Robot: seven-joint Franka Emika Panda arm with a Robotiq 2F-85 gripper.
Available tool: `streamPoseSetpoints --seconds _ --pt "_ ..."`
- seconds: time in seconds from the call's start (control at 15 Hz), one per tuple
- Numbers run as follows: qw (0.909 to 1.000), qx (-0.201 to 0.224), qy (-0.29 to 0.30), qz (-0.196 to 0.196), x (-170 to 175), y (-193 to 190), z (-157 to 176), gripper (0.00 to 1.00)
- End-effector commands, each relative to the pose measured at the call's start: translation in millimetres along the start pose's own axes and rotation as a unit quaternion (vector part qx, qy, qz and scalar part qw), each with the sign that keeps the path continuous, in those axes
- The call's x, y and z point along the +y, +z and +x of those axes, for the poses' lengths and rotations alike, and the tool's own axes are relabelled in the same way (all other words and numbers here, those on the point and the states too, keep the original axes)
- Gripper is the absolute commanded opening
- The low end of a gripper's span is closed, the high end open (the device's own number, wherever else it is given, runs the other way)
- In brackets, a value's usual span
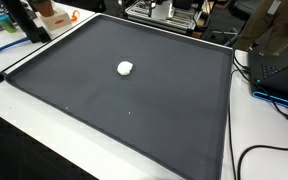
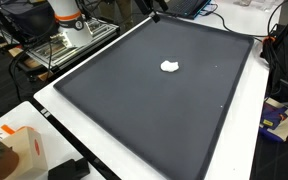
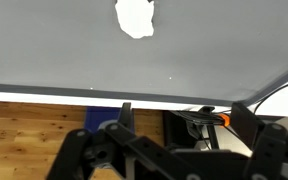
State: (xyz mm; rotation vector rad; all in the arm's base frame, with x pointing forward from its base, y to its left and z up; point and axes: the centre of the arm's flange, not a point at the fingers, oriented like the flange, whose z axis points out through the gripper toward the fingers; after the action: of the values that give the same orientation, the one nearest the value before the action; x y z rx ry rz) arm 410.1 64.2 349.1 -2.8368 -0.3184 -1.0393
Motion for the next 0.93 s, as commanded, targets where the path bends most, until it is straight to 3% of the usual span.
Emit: streamPoseSetpoints --seconds 0.0,0.33,0.4,0.67,0.87 --pt "0.9999 0.000 0.007 -0.008 24 65 -37 1.00" --pt "0.9988 -0.039 0.021 -0.021 43 88 -46 1.00" --pt "0.9994 -0.026 0.011 -0.023 34 35 -6 1.00" --pt "0.9982 -0.050 0.017 -0.029 41 57 -18 1.00" --pt "0.9993 -0.003 -0.023 0.030 44 69 -26 1.00"
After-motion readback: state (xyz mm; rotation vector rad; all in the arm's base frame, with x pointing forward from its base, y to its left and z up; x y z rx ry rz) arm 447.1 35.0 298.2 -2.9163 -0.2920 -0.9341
